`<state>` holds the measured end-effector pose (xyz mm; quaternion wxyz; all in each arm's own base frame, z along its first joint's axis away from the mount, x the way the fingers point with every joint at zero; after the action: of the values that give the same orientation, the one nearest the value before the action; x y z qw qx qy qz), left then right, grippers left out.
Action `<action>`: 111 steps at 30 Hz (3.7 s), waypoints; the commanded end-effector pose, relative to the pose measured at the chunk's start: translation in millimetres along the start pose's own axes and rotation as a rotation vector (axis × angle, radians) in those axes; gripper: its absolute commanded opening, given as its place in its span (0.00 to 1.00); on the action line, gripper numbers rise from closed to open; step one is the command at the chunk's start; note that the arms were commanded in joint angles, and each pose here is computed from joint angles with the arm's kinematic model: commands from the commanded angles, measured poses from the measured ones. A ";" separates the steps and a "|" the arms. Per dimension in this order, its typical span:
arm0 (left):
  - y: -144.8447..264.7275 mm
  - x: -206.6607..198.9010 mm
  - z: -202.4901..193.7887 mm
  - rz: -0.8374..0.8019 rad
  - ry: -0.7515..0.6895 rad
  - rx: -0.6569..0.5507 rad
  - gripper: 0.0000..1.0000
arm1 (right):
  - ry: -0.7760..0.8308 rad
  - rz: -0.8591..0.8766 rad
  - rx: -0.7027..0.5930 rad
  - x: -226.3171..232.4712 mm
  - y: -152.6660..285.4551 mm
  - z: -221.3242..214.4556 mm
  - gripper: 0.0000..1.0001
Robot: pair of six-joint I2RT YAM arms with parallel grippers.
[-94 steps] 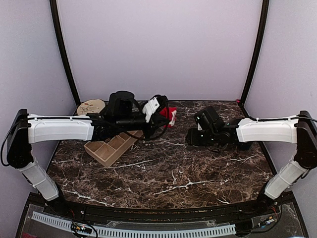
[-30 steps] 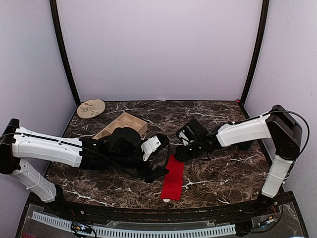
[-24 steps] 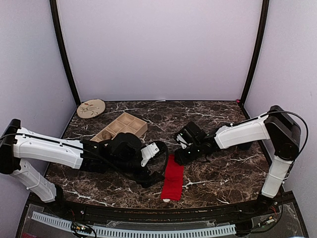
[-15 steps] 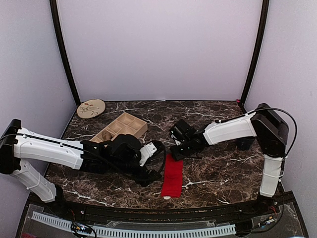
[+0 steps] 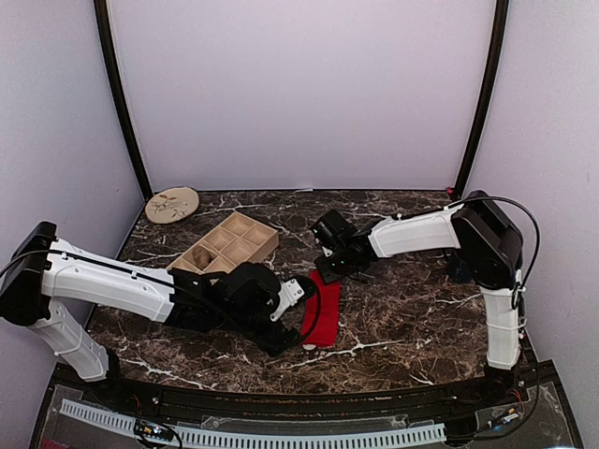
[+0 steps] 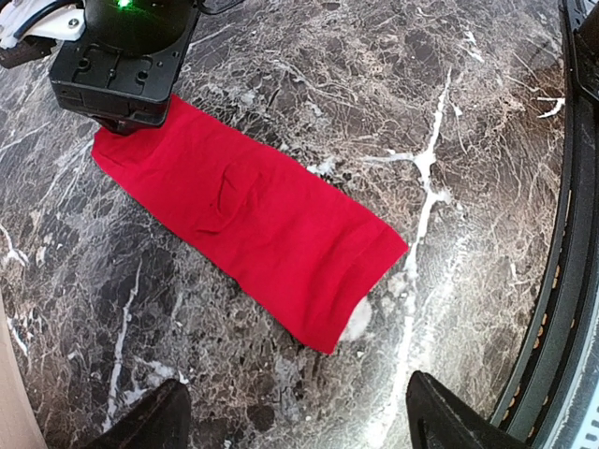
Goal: Roll the socks
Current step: Move the sock to the center of the board, then roll the sock at the center of the board.
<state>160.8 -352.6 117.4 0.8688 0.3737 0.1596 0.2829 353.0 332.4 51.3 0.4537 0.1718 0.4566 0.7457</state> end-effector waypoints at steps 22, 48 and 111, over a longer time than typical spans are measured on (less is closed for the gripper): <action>76.1 40.3 47.7 0.237 -0.112 -0.290 0.96 | -0.187 -0.018 -0.541 -55.1 164.1 64.1 0.90; 100.2 73.5 39.4 0.385 0.164 -0.262 0.92 | 0.497 0.051 -0.194 72.4 171.5 -101.1 0.66; 102.7 85.9 12.3 0.328 0.330 -0.305 0.91 | 0.946 -0.030 -0.053 114.9 111.3 -122.2 0.14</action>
<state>193.5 -247.2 198.7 0.8168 0.2104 0.1962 0.5001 151.2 340.5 54.2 0.2110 -0.2193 0.6131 0.7291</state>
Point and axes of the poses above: each gripper's point midway between its finger pads, its own y axis back along the fingers, its own x axis along the line the jaws close on, z = x × y, the point moved 3 cm from there along y, back along the fingers, and after that the axes turned 9 degrees about y, right-handed, at the moved point
